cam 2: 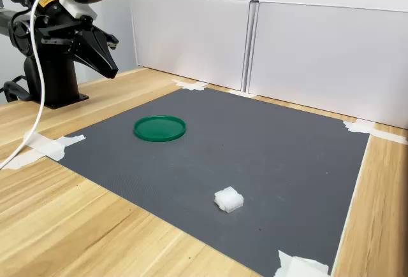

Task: Grasp a white terminal and put it in the green lid.

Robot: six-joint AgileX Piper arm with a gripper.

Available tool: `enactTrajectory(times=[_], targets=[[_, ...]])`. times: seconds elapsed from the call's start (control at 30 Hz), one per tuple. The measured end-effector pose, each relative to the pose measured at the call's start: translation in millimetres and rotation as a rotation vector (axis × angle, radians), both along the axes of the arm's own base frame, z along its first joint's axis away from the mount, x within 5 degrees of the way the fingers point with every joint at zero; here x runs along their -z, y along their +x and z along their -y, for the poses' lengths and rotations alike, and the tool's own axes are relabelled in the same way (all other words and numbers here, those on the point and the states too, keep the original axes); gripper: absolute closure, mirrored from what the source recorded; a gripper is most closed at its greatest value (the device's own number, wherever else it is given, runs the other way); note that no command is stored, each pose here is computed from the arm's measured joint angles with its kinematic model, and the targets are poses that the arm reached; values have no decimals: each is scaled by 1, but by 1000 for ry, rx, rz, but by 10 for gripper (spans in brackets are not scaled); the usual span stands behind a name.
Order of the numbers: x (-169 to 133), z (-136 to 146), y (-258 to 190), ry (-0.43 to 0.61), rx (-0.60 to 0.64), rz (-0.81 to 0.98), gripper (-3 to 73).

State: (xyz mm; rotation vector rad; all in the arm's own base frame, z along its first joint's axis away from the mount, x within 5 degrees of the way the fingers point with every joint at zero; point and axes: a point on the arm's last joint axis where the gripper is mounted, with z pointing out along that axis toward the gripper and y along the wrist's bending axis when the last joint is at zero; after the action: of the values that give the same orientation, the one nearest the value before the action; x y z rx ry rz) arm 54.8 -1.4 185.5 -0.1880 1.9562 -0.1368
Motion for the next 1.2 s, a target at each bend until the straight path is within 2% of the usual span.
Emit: enactTrajectory(times=[1.0,1.2], targets=[[-1,-1,0,19,-2,7,716],[-21,-2,-1,57,-4,51,716]])
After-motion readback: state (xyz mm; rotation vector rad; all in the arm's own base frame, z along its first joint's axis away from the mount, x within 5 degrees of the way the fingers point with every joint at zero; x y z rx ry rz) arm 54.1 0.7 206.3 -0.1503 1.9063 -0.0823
